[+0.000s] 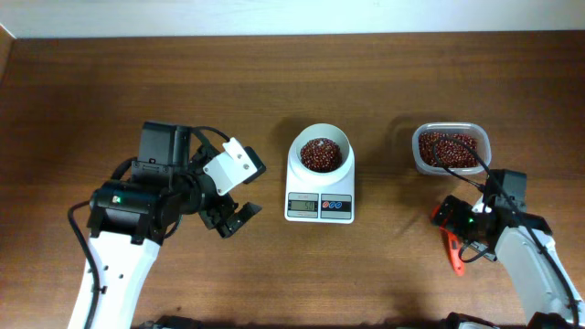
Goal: Scoop and weigh 50g on scale
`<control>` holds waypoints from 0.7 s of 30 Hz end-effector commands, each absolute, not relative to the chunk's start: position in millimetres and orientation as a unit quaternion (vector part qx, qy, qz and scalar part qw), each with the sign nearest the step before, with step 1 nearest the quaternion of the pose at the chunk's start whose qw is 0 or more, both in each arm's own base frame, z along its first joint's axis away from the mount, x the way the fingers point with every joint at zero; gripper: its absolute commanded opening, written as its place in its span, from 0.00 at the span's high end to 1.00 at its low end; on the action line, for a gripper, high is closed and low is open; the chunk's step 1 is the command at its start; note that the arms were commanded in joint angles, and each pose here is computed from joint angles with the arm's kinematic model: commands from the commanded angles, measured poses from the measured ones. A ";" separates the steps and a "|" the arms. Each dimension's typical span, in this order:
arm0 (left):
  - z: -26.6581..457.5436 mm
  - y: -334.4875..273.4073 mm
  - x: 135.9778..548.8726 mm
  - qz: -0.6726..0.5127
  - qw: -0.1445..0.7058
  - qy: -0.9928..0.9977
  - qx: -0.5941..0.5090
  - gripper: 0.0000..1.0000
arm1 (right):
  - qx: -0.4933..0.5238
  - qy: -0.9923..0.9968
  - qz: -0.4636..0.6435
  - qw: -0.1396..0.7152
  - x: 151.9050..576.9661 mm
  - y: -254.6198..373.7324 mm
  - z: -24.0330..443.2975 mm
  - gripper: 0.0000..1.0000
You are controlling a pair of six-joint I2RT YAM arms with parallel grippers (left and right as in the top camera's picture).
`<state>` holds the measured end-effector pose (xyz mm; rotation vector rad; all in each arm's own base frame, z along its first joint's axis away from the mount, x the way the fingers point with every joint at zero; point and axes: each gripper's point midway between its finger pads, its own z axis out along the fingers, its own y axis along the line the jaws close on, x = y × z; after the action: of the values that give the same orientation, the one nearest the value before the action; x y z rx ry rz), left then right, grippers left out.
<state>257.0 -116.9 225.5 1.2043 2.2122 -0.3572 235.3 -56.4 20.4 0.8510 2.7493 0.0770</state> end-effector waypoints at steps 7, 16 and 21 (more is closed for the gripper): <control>231.7 -118.0 259.2 -0.139 0.302 0.830 0.448 0.01 | 0.293 0.943 0.054 0.145 256.5 -53.6 56.2 0.01; 231.7 -118.0 259.2 -0.139 0.302 0.830 0.448 0.01 | 0.286 0.936 0.068 0.193 250.7 -47.4 92.0 0.01; 231.7 -118.0 259.2 -0.139 0.302 0.830 0.448 0.01 | 0.281 0.931 0.071 0.223 241.0 -43.7 112.9 0.01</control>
<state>257.0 -116.9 225.5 1.2043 2.2122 -0.3572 239.8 -44.3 93.6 0.7901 2.6318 0.1833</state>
